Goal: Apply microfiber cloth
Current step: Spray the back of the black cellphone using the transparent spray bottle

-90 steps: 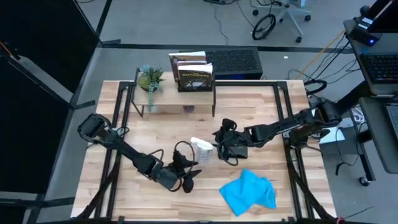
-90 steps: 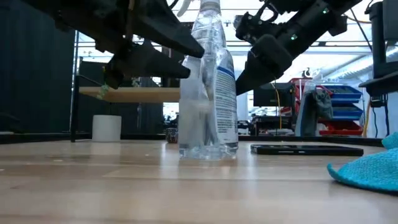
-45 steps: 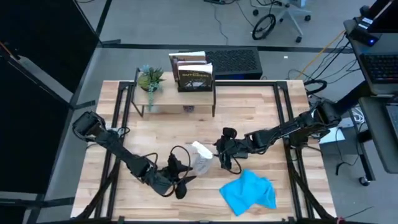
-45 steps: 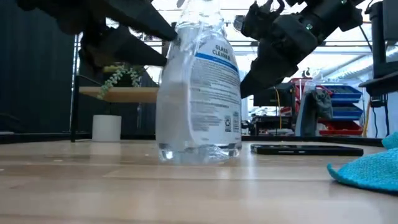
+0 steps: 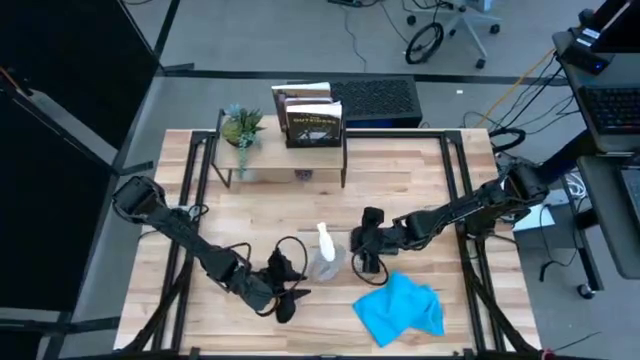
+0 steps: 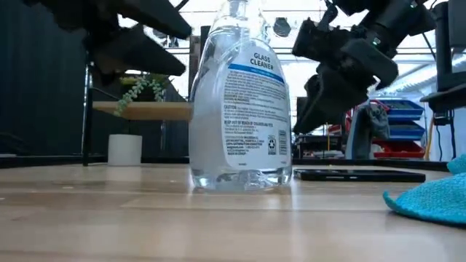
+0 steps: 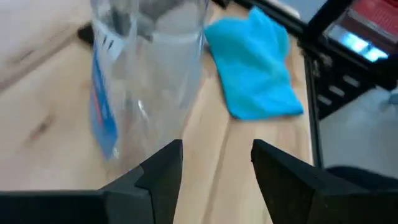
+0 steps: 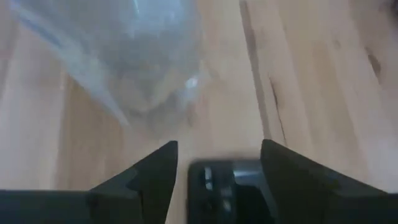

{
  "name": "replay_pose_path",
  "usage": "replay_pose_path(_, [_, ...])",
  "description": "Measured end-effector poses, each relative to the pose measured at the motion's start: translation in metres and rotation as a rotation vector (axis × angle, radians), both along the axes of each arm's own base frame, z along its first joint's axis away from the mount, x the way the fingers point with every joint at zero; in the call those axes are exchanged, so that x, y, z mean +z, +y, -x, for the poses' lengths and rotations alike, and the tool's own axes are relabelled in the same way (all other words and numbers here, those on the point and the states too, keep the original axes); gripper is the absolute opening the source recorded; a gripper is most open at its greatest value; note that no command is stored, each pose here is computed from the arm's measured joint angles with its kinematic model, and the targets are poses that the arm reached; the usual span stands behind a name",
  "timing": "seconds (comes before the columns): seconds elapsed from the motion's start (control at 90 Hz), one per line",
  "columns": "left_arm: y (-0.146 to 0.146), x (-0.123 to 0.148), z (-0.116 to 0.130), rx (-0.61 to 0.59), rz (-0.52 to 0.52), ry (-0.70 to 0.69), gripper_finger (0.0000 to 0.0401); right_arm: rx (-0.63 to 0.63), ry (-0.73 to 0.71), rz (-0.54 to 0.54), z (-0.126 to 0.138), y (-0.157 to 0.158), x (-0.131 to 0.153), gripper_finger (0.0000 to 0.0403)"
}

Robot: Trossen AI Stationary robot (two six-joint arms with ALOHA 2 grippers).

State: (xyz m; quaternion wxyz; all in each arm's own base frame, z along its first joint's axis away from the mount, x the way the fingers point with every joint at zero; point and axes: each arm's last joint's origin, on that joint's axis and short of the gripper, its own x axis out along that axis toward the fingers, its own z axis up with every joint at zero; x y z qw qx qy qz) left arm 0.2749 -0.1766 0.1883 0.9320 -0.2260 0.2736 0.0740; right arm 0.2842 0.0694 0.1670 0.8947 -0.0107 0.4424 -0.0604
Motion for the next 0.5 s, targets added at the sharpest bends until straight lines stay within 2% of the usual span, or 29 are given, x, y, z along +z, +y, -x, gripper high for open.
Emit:
replay_pose_path(0.056, [0.005, 0.003, 0.006, 0.023, -0.038, 0.035, 0.0178, -0.015, 0.021, -0.016, 0.002, 0.000, -0.001, 0.0215])
replay_pose_path(0.133, [0.014, 0.006, 0.012, 0.101, -0.132, 0.051, 0.0178, -0.010, 0.020, -0.095, 0.002, 0.004, -0.001, 0.0215])
replay_pose_path(0.211, [0.023, 0.007, 0.012, 0.193, -0.231, 0.038, 0.0178, -0.002, -0.029, -0.159, 0.000, 0.014, 0.002, 0.0215])
replay_pose_path(0.278, [0.031, 0.005, 0.008, 0.217, -0.290, 0.049, 0.0178, -0.011, -0.079, -0.162, -0.001, 0.022, 0.004, 0.0215])
replay_pose_path(0.367, [0.040, 0.000, -0.002, 0.225, -0.262, 0.066, 0.0178, -0.061, -0.127, -0.119, -0.001, 0.028, 0.005, 0.0215])
replay_pose_path(0.5, [0.042, -0.005, -0.012, 0.125, -0.183, 0.089, 0.0178, -0.123, -0.173, -0.051, -0.002, 0.027, 0.006, 0.0215])
